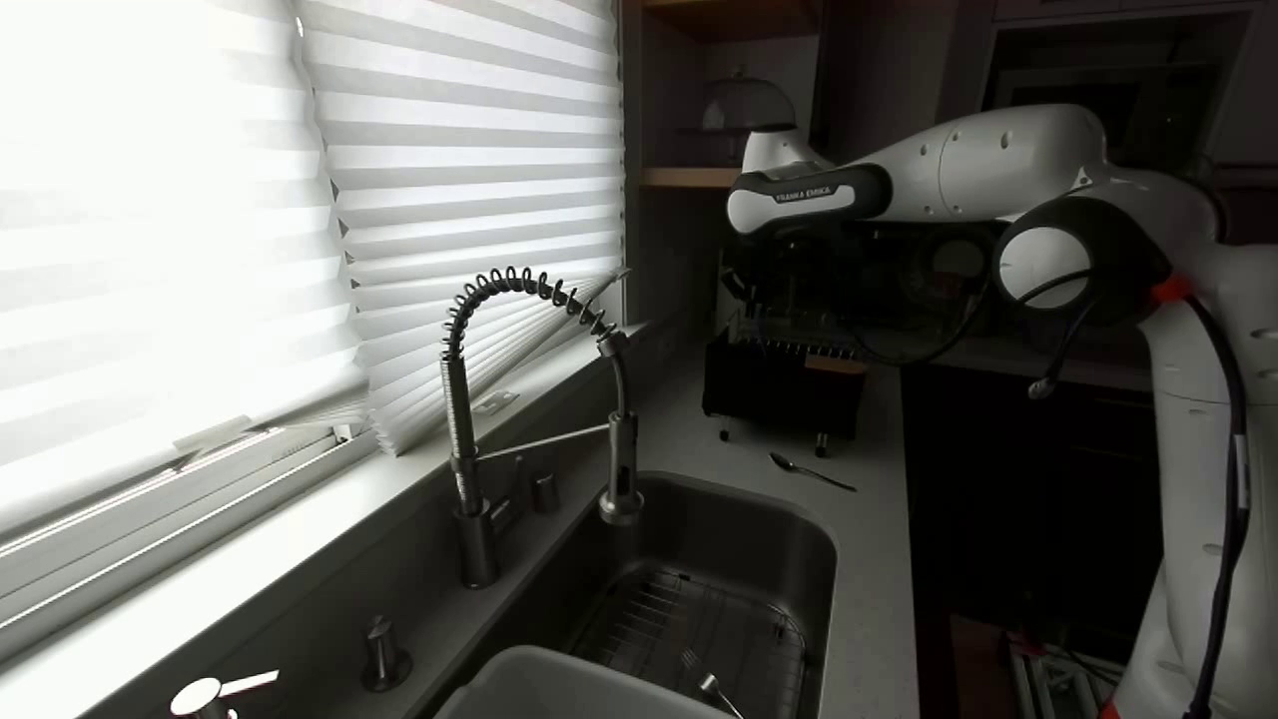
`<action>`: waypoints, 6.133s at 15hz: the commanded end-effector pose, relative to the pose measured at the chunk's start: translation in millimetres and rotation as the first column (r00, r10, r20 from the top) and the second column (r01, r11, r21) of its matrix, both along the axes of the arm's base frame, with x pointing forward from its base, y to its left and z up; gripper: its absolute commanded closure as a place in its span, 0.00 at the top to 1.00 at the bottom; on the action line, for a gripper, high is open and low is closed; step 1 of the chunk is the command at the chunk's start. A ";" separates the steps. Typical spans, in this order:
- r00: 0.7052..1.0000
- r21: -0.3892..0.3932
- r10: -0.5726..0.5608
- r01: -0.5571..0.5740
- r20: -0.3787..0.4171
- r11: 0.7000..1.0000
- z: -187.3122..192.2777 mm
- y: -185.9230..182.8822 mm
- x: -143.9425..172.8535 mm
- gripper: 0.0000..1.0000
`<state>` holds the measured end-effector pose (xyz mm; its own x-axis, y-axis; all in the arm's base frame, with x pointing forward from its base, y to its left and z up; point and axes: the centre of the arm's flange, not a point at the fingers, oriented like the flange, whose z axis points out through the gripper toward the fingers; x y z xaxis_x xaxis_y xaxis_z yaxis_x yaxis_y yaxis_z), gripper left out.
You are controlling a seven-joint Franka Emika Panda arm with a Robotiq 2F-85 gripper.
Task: Remove the spoons from the rack and put them on the side of the rack
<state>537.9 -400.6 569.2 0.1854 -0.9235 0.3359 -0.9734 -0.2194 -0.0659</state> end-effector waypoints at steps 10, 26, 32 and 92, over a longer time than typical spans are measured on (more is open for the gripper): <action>0.985 -0.109 0.113 -0.099 0.129 0.989 93.4 47.7 -42.2 0.01; 0.890 0.261 0.340 -0.265 -0.305 0.928 3.7 87.8 -29.7 0.01; 0.799 0.314 0.393 -0.269 -0.455 0.911 -71.8 96.4 -10.3 0.01; 0.806 0.363 0.371 -0.210 -0.461 0.908 -138.9 128.9 18.6 1.00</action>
